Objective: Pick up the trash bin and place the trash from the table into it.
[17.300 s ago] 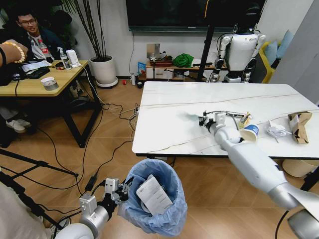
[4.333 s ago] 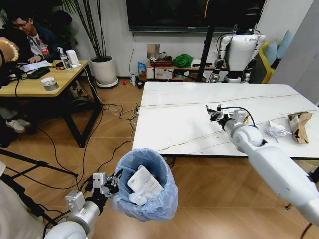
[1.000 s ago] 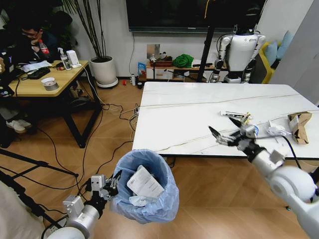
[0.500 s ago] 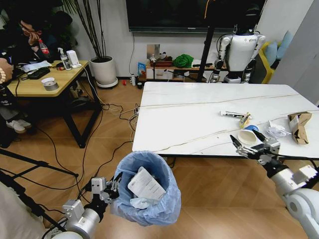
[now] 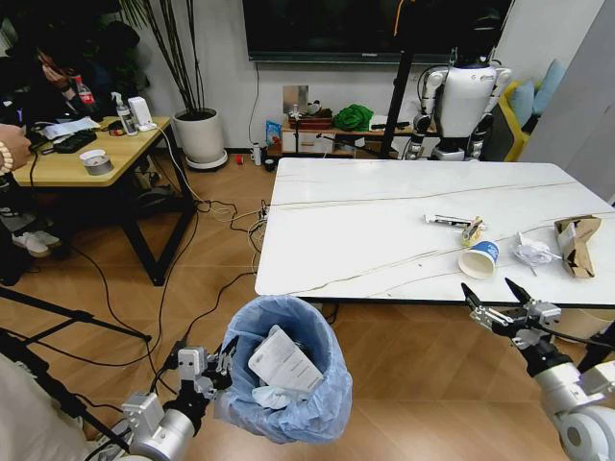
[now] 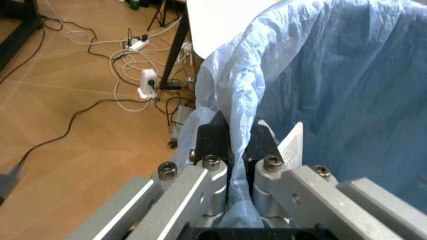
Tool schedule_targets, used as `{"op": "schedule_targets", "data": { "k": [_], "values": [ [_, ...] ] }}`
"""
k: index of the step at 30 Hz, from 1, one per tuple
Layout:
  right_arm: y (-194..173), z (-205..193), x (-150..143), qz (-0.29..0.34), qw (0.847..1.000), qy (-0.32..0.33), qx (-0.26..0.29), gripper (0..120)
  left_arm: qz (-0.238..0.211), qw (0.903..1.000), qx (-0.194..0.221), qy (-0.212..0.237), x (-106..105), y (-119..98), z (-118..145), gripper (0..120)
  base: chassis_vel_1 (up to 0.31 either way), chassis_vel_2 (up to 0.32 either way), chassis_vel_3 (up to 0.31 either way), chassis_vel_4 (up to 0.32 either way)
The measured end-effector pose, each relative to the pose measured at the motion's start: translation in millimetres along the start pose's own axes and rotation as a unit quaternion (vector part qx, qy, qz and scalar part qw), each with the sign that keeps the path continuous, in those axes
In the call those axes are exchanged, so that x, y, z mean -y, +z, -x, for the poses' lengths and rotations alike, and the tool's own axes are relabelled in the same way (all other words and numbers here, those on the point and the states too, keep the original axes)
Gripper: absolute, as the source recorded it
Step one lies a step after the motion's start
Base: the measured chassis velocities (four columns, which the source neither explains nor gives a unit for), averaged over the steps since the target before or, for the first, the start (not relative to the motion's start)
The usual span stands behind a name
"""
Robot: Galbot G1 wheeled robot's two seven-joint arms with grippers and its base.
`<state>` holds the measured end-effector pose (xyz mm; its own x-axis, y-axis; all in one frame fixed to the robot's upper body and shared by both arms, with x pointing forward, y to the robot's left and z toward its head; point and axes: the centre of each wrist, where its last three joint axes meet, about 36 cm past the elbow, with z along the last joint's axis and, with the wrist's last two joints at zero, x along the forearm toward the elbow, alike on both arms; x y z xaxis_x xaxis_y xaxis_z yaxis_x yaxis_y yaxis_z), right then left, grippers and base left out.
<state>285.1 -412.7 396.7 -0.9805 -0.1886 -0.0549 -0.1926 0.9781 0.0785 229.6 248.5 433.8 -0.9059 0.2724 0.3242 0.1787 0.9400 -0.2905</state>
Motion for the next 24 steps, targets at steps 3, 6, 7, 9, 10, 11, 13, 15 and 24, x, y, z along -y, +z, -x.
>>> {"op": "schedule_targets", "data": {
  "k": [3, 6, 7, 9, 10, 11, 13, 15, 24],
  "values": [
    [3.5, -3.0, -1.5, 0.003, 1.000, 0.003, 0.000, 100, 0.001, 1.0000, 0.000, 0.000, -0.4, 0.4, 0.9, 0, 0.000, 0.000, 0.000, 0.000],
    [5.3, -3.9, -2.4, 0.005, 1.000, 0.005, 0.000, 100, 0.001, 1.0000, 0.001, 0.000, -1.0, 0.1, 2.0, 0, -0.016, -0.011, 0.012, 0.018],
    [5.8, -4.1, -2.6, 0.006, 1.000, 0.006, 0.000, 100, 0.001, 1.0000, 0.001, 0.001, -1.1, 0.1, 2.3, 0, -0.048, -0.057, 0.050, 0.053],
    [6.8, -4.5, -2.7, 0.005, 1.000, 0.006, 0.000, 100, 0.000, 1.0000, 0.002, 0.001, -1.0, 0.1, 3.1, 0, -0.076, -0.062, 0.055, 0.051],
    [7.4, -4.6, -2.6, 0.005, 1.000, 0.006, 0.000, 100, 0.000, 1.0000, 0.002, 0.001, -0.9, 0.2, 3.4, 0, -0.086, -0.066, 0.086, 0.082],
    [7.8, -4.5, -2.5, 0.005, 1.000, 0.006, 0.000, 100, -0.001, 1.0000, 0.001, 0.001, -0.8, 0.6, 3.6, 0, -0.089, -0.102, 0.086, 0.096],
    [8.2, -4.4, -2.4, 0.005, 1.000, 0.006, 0.000, 100, -0.001, 1.0000, 0.001, 0.001, -0.8, 0.9, 3.7, 0, -0.089, -0.102, 0.084, 0.096],
    [8.5, -4.0, -2.1, 0.005, 1.000, 0.005, 0.000, 100, -0.003, 1.0000, 0.001, 0.001, -0.3, 1.5, 3.8, 0, -0.077, -0.099, 0.071, 0.088],
    [7.9, -2.0, 0.8, 0.002, 1.000, 0.001, -0.002, 100, -0.004, 1.0000, 0.000, 0.000, -0.2, 2.7, 4.4, 0, -0.062, -0.061, 0.056, 0.072]
  ]
}}
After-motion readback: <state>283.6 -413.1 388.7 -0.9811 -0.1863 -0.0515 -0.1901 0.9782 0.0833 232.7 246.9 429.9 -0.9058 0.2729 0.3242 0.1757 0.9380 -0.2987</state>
